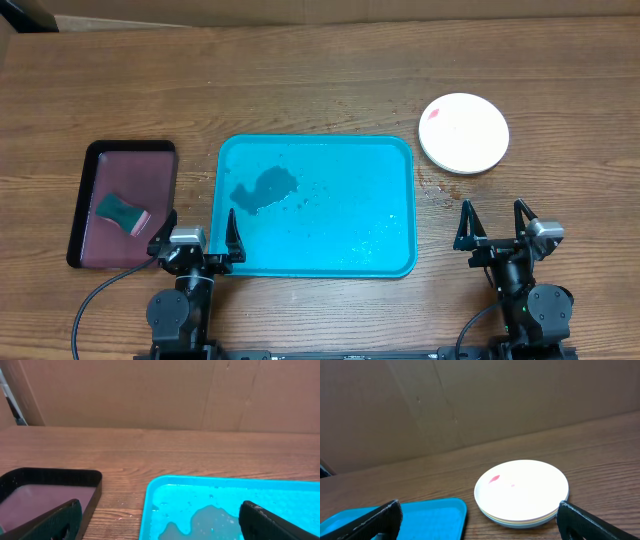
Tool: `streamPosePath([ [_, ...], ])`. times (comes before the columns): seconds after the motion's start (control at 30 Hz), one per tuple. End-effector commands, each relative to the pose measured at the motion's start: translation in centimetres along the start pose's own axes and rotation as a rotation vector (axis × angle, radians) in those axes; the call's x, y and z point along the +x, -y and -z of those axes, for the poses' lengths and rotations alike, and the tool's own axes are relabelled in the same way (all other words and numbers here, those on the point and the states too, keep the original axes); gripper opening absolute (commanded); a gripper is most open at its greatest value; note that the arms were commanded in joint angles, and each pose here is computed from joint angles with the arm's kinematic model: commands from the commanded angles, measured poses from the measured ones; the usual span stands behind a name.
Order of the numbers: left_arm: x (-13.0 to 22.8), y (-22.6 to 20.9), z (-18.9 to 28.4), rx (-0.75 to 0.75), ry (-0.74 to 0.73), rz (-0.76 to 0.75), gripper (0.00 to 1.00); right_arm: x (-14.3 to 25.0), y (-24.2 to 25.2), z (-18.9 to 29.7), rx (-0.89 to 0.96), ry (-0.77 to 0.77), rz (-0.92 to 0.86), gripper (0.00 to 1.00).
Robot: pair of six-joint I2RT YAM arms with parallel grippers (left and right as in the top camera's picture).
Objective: Clean dirty plates on tray and stack at the side
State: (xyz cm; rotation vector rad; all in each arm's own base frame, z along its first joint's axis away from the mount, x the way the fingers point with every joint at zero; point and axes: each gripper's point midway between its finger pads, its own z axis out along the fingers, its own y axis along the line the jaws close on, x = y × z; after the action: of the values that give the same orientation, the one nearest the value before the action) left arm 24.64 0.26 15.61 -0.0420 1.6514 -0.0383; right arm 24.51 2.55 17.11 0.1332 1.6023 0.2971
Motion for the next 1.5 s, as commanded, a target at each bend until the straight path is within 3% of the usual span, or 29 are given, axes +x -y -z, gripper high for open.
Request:
streamPosePath([
  [0.0,-0.02,0.06,0.03,0.006,0.006,-0.025,1.0,0.19,-0.07,-0.02,-0.006,0.003,0.011,1.0],
  [1.07,0.0,0.06,0.03,0.006,0.006,-0.025,1.0,0.17,0.02,-0.02,-0.001,0.004,0.012,1.0],
  [1.47,0.0,0.06,0.03,0.006,0.006,-0.025,1.0,0.21,-0.14,-0.01,-0.01,0.003,0.313,1.0],
])
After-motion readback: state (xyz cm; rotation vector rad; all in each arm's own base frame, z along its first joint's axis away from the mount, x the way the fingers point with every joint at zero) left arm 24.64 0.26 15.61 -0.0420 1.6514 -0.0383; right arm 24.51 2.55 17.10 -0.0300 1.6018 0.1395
